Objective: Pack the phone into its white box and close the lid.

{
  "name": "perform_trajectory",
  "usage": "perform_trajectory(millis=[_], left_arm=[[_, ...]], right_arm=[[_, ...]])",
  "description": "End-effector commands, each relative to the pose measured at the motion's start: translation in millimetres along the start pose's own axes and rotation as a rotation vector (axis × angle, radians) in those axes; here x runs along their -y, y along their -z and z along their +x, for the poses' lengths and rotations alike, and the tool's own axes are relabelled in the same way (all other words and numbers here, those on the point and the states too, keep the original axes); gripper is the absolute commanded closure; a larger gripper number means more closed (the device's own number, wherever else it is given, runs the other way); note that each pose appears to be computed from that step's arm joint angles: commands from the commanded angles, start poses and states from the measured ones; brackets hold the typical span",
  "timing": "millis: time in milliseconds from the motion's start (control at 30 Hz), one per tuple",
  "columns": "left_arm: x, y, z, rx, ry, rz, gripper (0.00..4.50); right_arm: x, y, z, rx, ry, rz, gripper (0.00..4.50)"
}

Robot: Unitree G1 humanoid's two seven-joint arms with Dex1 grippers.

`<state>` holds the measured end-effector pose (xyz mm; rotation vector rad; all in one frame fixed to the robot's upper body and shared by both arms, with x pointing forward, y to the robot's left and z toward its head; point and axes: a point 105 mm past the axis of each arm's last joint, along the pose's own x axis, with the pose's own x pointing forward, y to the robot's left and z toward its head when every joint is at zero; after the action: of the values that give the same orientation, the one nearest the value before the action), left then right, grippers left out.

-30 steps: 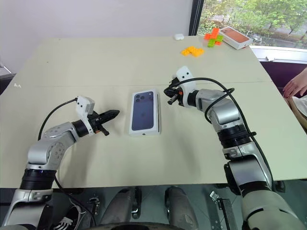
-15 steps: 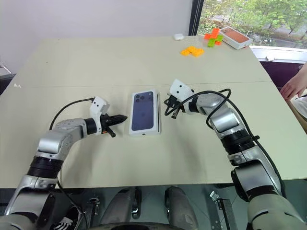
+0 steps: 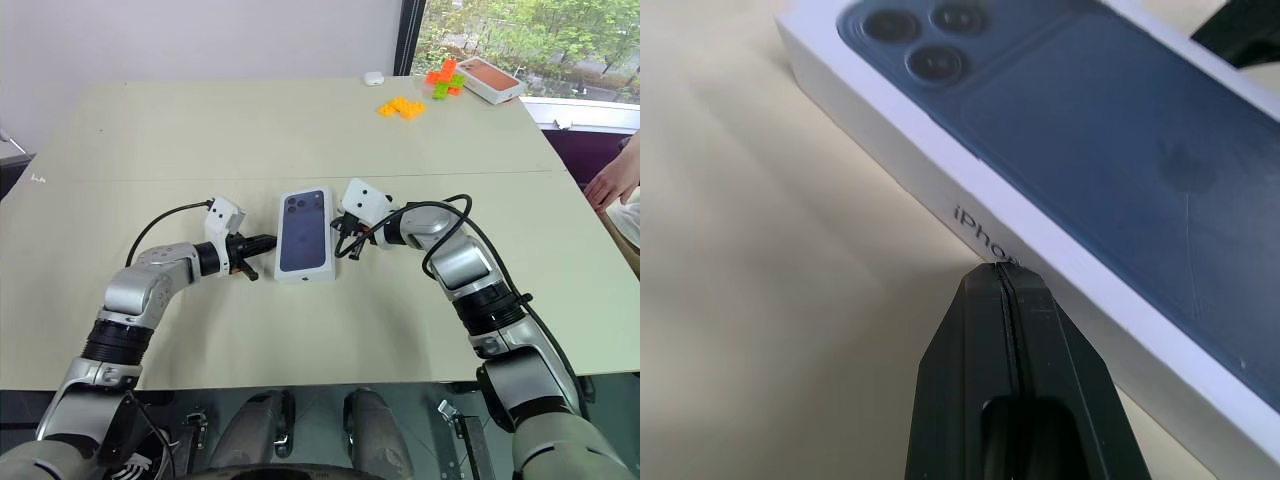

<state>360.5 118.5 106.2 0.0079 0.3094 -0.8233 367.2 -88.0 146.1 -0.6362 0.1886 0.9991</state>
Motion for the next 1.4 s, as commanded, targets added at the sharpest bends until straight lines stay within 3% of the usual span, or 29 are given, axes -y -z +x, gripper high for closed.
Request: perform_trajectory(millis=[33,467,1067,1267,1400], left_arm=[[10,-22,1,0.077,0.035,0.019,4.5],[22,-31,7,0.107,0.061,0.031,4.5],[15,-17,6,0.066,0.027,0.047,4.5],[1,-38,-8,0.137,-0.025,0.051,4.5],[-4,-60,-5,0.225,-0.035,0.016,4.5]], right_arm=[[-11,-9,6,0.019,-0.033,-0.045,4.47],[1,-9,3,0.009,-0.001,-0.057,4.47],[-1,-4,6,-0.014,0.005,-0.066,4.47],[22,-6,-6,-0.027,0.07,-0.104,4.47],[48,-21,-9,0.038,0.168,-0.041,4.47]])
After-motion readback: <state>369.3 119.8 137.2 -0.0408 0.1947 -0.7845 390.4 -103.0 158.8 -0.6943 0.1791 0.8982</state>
